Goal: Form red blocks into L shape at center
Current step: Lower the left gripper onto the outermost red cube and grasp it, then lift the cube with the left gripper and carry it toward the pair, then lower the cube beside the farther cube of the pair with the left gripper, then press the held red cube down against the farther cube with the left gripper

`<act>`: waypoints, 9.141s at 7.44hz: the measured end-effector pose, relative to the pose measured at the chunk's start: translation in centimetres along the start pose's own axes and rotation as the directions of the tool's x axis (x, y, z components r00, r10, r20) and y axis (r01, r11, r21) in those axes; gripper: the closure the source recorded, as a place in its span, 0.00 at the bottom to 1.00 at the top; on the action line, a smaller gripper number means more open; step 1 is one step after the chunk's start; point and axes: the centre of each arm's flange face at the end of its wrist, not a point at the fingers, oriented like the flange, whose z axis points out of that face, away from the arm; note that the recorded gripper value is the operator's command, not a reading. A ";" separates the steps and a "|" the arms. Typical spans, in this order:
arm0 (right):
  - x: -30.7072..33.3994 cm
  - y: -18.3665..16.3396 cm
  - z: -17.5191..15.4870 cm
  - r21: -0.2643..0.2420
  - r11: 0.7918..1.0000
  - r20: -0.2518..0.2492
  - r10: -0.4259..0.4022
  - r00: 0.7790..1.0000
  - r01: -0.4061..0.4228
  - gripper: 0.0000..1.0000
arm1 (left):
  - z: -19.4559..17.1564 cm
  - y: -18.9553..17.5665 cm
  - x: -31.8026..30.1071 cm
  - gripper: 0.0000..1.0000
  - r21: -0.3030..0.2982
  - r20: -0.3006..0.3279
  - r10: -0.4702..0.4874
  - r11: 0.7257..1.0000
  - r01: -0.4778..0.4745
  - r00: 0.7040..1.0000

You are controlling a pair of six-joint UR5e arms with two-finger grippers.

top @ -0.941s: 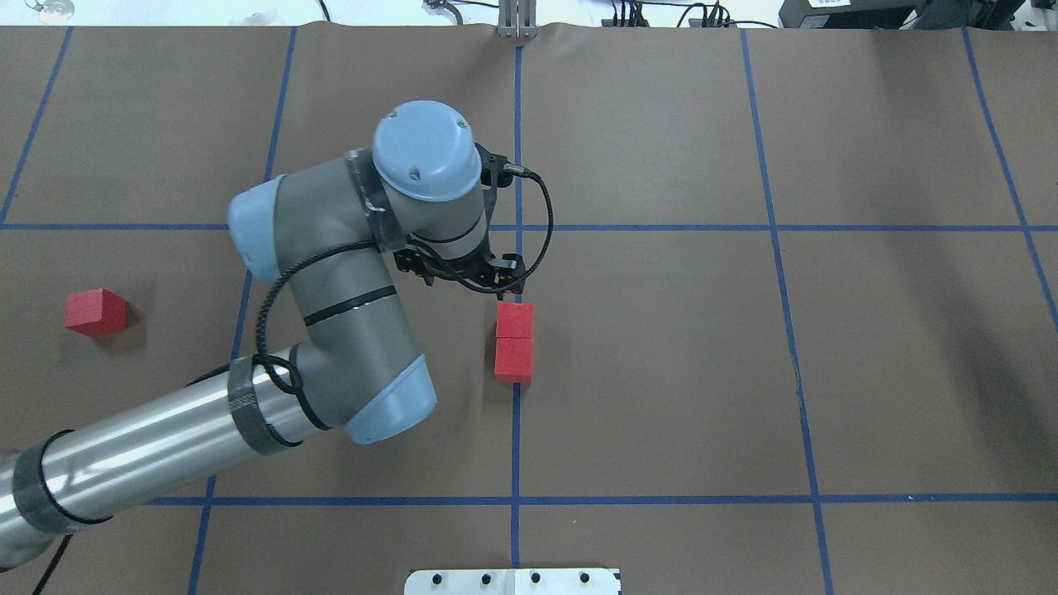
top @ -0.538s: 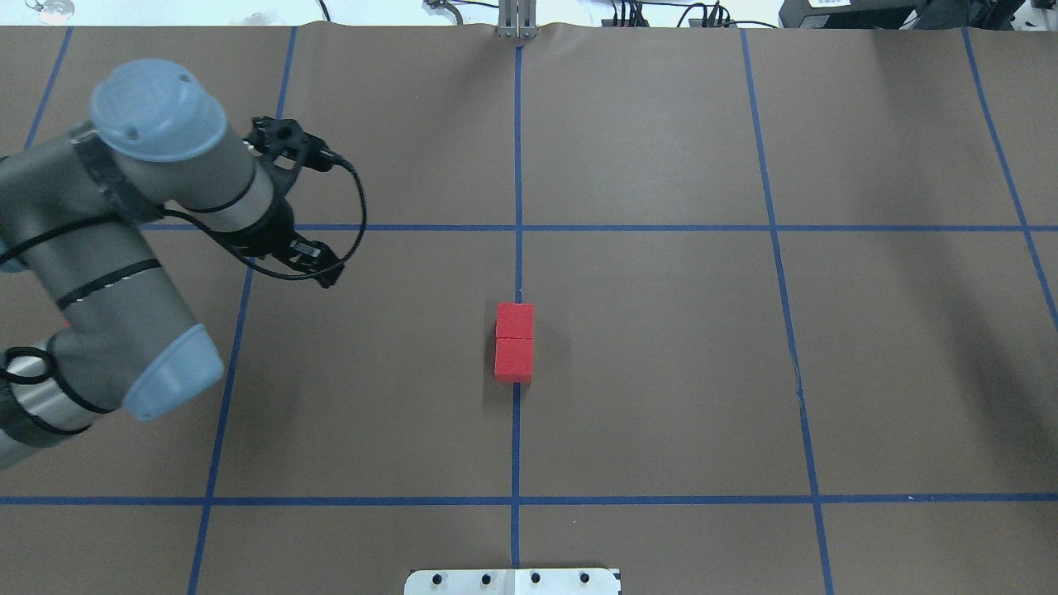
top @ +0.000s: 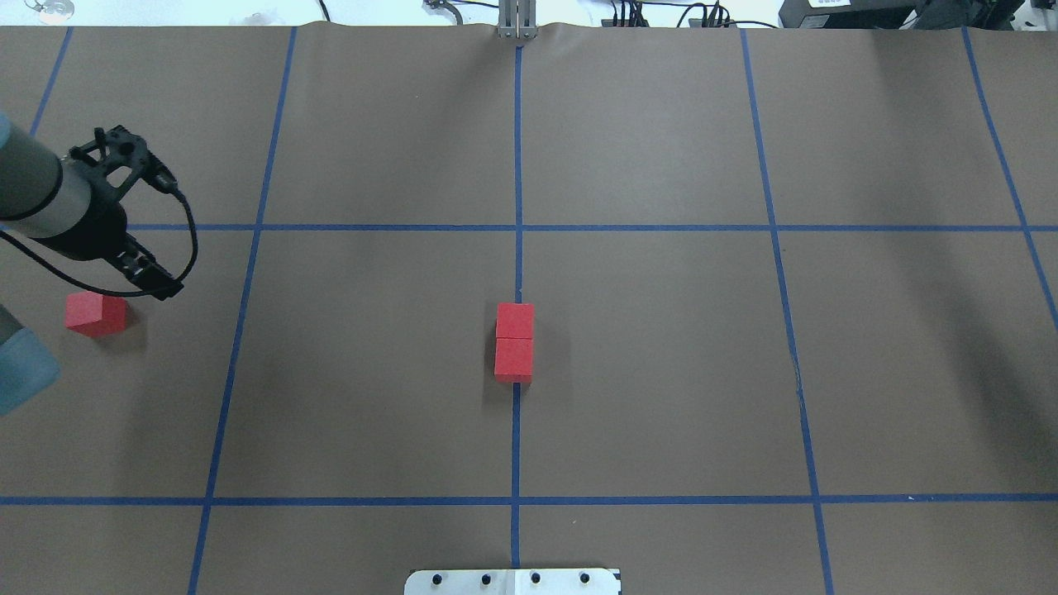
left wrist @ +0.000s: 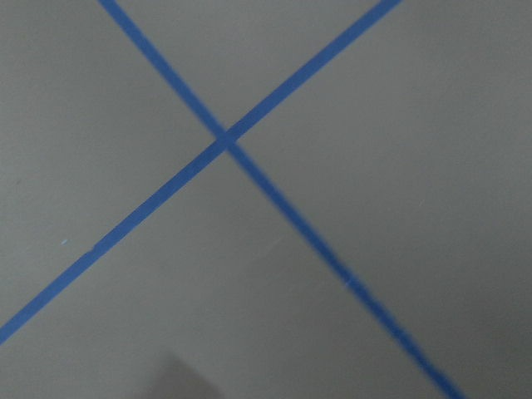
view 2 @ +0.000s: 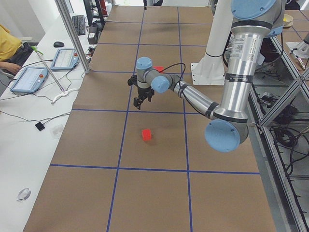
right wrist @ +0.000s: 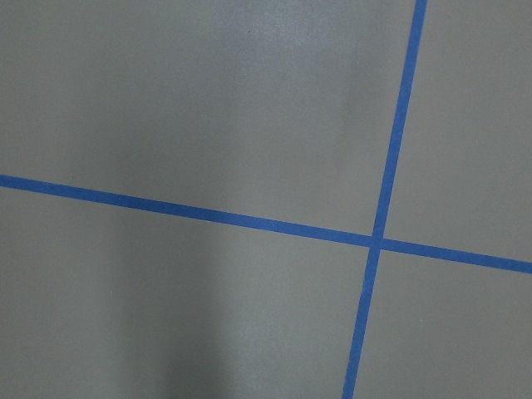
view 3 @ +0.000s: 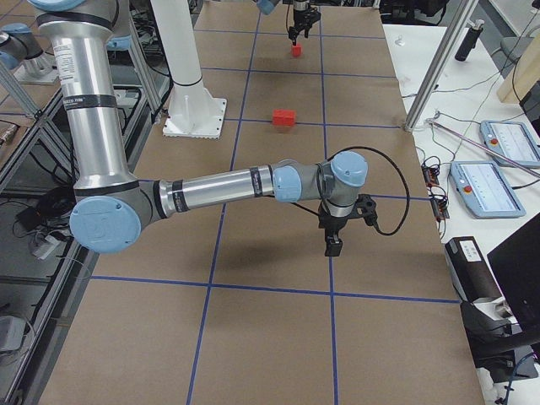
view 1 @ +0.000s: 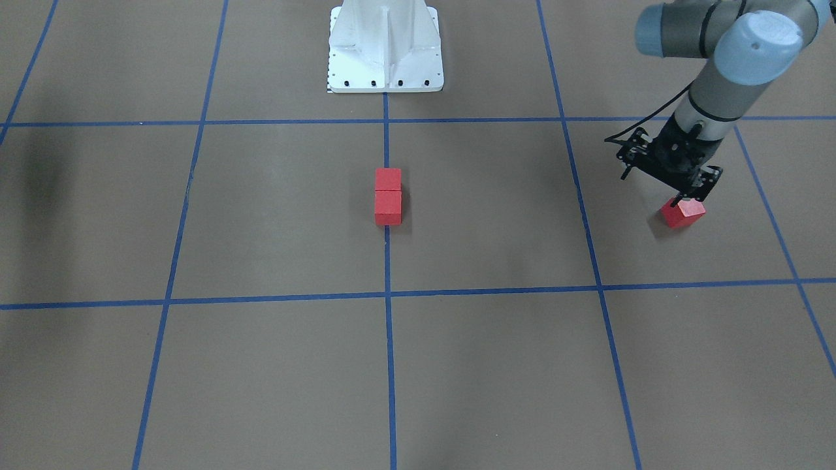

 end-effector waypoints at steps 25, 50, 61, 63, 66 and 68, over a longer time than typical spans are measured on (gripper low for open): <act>-0.3 -0.2 -0.4 0.009 1.000 0.000 0.001 1.000 -0.001 0.01 | 9.3 5.8 -6.1 0.57 0.094 -0.136 0.472 0.882 -0.463 0.871; -0.6 -0.8 -0.8 0.016 1.000 0.003 0.002 1.000 -0.002 0.01 | 5.9 -28.3 31.3 0.56 0.101 -0.096 0.678 0.735 -0.671 0.729; -0.6 -0.8 -0.8 0.016 1.000 0.003 0.002 1.000 -0.003 0.01 | 7.1 -28.0 32.4 0.52 0.073 -0.065 0.685 0.728 -0.682 0.725; -0.6 -0.8 -0.8 0.016 1.000 0.003 0.003 1.000 -0.003 0.01 | 6.7 -27.7 32.2 0.52 0.064 -0.067 0.685 0.729 -0.682 0.726; -0.6 -0.8 -0.8 0.016 1.000 0.003 0.002 1.000 -0.002 0.01 | 6.5 -27.4 32.4 0.53 0.053 -0.072 0.683 0.730 -0.681 0.727; -0.7 -0.8 -0.8 0.017 1.000 0.003 0.002 1.000 -0.002 0.01 | 6.5 -27.3 32.5 0.54 0.043 -0.078 0.681 0.732 -0.680 0.728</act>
